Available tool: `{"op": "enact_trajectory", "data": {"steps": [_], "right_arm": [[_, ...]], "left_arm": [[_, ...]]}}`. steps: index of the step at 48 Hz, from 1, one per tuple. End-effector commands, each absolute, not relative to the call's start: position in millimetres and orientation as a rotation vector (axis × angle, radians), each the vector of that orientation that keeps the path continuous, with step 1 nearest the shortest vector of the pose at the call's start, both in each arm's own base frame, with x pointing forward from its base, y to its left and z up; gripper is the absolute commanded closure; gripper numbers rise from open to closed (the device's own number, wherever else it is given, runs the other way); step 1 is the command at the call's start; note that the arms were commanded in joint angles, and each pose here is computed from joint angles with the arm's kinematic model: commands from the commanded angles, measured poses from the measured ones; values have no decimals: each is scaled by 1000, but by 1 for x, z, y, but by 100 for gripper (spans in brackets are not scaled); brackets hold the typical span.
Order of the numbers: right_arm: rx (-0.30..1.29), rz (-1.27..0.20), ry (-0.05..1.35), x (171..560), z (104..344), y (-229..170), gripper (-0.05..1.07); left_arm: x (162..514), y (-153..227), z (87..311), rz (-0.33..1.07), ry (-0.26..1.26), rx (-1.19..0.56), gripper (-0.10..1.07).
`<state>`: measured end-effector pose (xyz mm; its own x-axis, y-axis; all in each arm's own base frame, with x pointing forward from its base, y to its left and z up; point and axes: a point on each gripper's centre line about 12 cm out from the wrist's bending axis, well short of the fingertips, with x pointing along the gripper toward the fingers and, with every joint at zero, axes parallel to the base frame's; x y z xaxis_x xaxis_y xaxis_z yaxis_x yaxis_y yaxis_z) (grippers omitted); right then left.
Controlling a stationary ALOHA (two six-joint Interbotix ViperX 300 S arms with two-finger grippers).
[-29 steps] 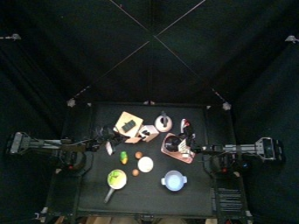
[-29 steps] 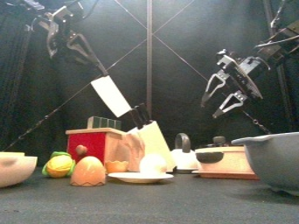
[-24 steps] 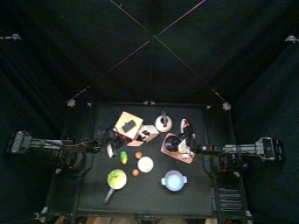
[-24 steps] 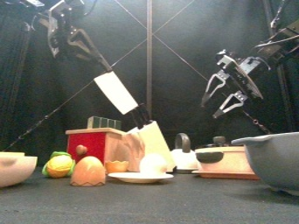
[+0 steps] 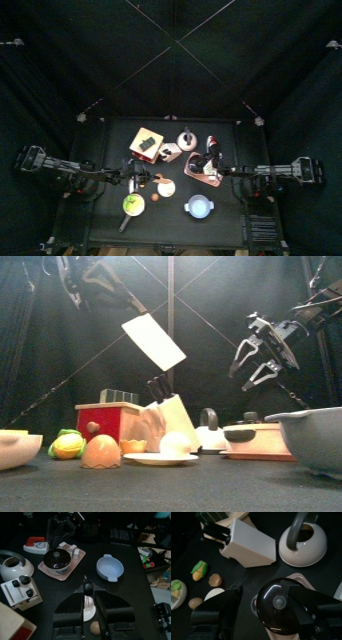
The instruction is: Grab cleaver with other hand
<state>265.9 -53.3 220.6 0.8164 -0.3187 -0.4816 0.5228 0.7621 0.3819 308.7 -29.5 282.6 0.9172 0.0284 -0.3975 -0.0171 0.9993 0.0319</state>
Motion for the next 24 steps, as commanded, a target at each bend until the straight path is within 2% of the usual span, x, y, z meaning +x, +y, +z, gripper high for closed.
{"op": "enact_trajectory", "data": {"steps": [1, 8, 15, 24], "right_arm": [[463, -316, 364, 274, 244, -33, 9], [387, -147, 342, 277, 262, -5, 9], [439, -136, 304, 279, 276, -2, 9], [484, -147, 305, 282, 277, -3, 9]], "left_arm": [[312, -31, 280, 2, 407, 95, 52], [317, -37, 277, -55, 391, 155, 52], [323, -38, 292, -55, 356, 152, 52], [333, -38, 306, -2, 355, 64, 52]]}}
